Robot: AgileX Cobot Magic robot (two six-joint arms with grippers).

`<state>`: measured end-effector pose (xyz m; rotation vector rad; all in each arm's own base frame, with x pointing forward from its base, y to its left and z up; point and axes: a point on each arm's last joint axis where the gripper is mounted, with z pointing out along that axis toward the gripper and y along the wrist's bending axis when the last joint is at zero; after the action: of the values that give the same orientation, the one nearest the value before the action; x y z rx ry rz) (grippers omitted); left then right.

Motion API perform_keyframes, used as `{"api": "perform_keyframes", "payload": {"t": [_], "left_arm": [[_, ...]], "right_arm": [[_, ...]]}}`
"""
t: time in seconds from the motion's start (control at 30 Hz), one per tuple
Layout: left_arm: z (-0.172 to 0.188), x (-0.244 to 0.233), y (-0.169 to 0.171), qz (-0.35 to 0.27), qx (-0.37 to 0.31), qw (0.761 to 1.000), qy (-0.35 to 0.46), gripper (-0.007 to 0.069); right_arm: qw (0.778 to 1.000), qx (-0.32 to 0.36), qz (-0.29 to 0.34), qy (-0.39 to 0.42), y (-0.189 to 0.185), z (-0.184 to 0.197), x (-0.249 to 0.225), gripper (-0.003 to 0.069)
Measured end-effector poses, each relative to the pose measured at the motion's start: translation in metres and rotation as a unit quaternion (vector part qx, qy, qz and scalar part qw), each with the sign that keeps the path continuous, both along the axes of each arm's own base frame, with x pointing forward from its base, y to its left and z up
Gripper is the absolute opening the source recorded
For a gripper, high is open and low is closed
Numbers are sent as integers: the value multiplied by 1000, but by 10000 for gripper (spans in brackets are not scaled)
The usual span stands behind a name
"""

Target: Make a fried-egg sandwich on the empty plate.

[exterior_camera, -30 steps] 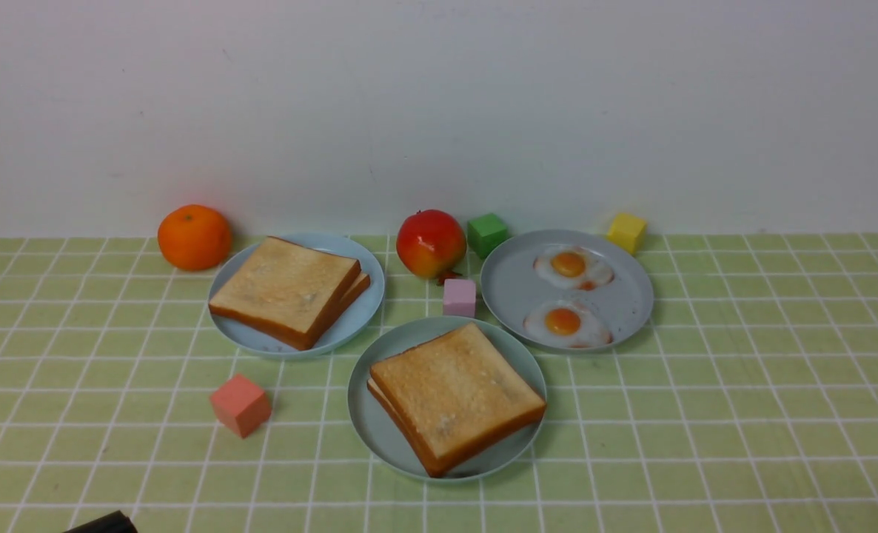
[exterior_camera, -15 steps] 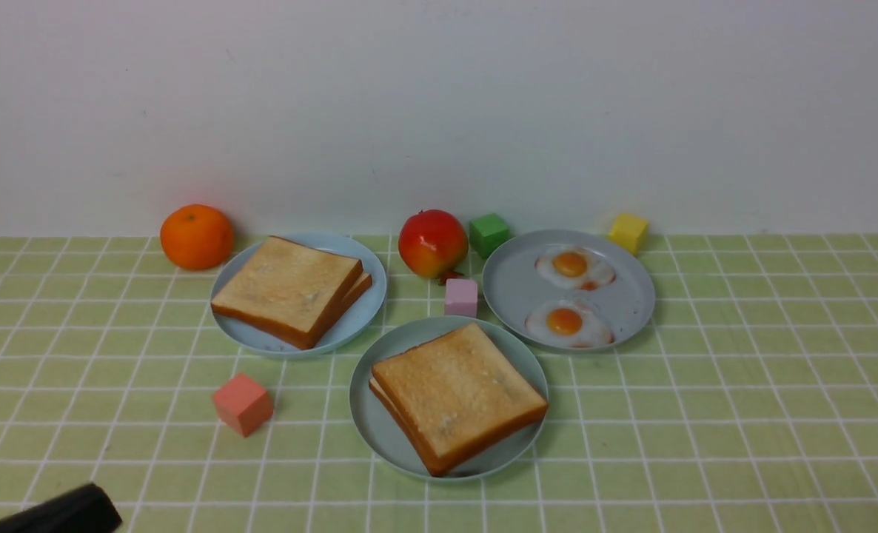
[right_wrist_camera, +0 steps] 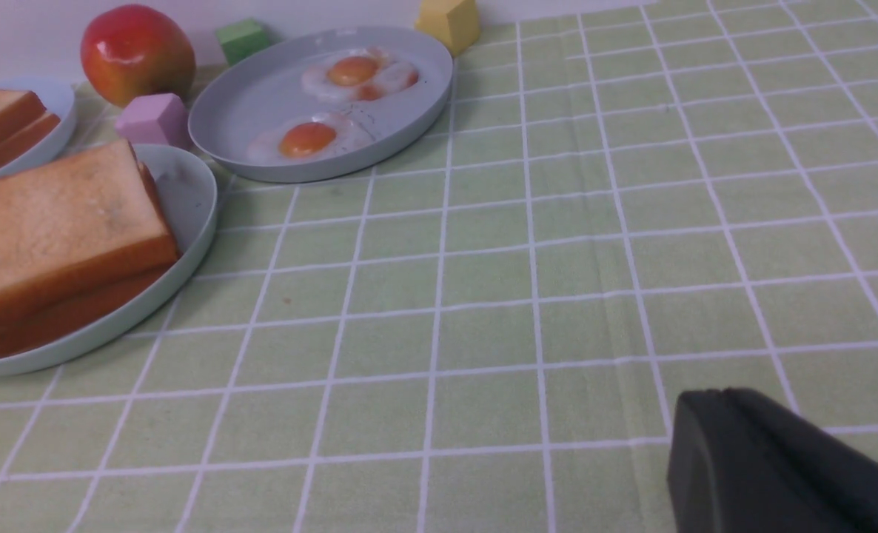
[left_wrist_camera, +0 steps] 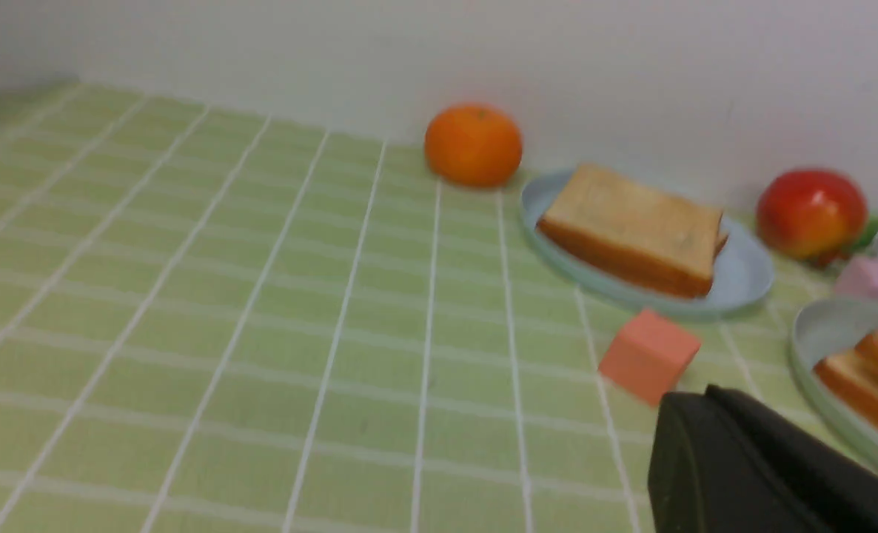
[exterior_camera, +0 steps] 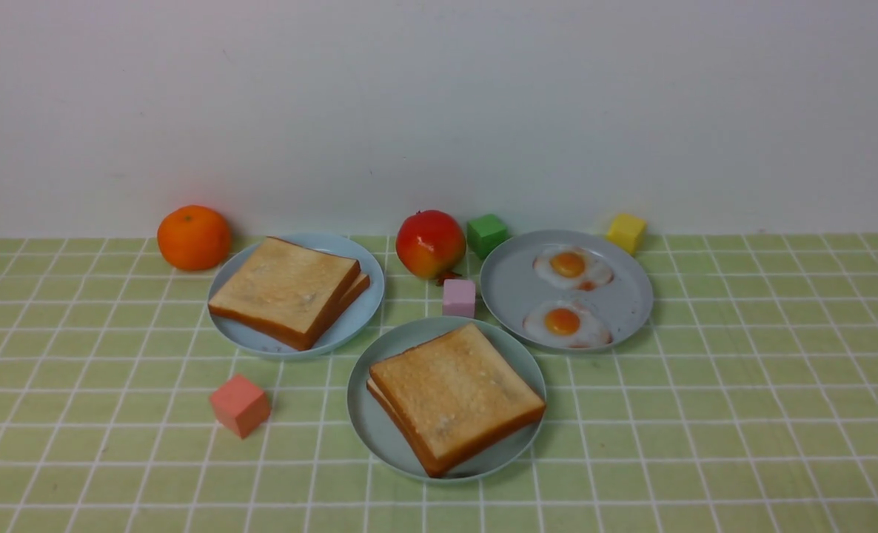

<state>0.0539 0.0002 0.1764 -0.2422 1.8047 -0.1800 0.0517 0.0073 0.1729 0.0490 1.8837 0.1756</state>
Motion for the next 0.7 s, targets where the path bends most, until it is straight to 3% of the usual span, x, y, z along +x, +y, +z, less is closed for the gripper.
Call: {"api": "perform_keyframes", "payload": {"t": [0.13,0.7], "left_arm": [[-8,-2,1,9,-10,999,35,-13],[-8,-2,1,14,-17,999,36,-13]], "right_arm": [[1000,0,0,0,0,0,0,-6],[1000,0,-1,0,0,0,0,6]]}}
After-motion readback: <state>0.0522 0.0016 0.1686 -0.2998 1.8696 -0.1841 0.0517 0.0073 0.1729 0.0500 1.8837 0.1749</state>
